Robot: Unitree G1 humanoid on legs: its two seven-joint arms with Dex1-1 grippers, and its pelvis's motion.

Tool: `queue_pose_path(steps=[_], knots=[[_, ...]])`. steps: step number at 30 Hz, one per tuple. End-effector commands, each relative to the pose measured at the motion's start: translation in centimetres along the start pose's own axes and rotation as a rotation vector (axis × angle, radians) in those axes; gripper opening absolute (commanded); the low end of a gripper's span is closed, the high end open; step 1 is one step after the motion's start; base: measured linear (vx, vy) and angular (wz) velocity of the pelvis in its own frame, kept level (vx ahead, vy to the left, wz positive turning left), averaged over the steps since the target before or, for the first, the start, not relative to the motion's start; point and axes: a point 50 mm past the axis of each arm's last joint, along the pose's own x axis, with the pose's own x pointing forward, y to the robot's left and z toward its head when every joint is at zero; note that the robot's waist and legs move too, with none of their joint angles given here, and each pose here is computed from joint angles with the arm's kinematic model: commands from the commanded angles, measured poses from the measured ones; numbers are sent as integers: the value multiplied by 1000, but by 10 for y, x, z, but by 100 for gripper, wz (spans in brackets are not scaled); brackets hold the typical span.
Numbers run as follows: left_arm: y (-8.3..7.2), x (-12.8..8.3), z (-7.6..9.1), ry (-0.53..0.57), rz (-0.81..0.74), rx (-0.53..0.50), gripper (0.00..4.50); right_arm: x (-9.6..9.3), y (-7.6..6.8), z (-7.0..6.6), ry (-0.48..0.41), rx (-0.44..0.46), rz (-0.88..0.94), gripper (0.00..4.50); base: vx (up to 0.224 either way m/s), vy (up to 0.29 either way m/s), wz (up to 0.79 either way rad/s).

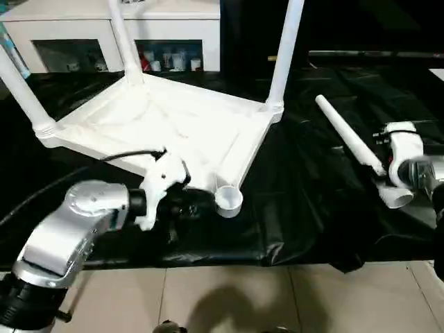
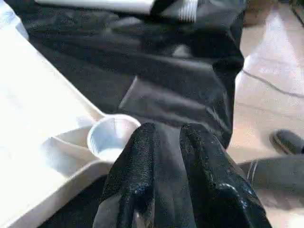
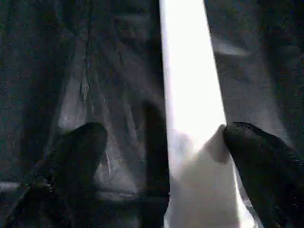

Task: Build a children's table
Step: Pick table leg

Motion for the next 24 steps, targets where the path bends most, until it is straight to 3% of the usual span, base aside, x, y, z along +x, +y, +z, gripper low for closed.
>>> queue_pose_path(steps=[1, 24], knots=[[1, -2, 9, -29, 17, 37, 109, -4, -7, 1, 26, -23, -28, 440, 0, 0, 0], [-4, -5, 6, -7, 35, 19, 109, -3, -9, -22, 183, -61, -13, 252, 0, 0, 0]])
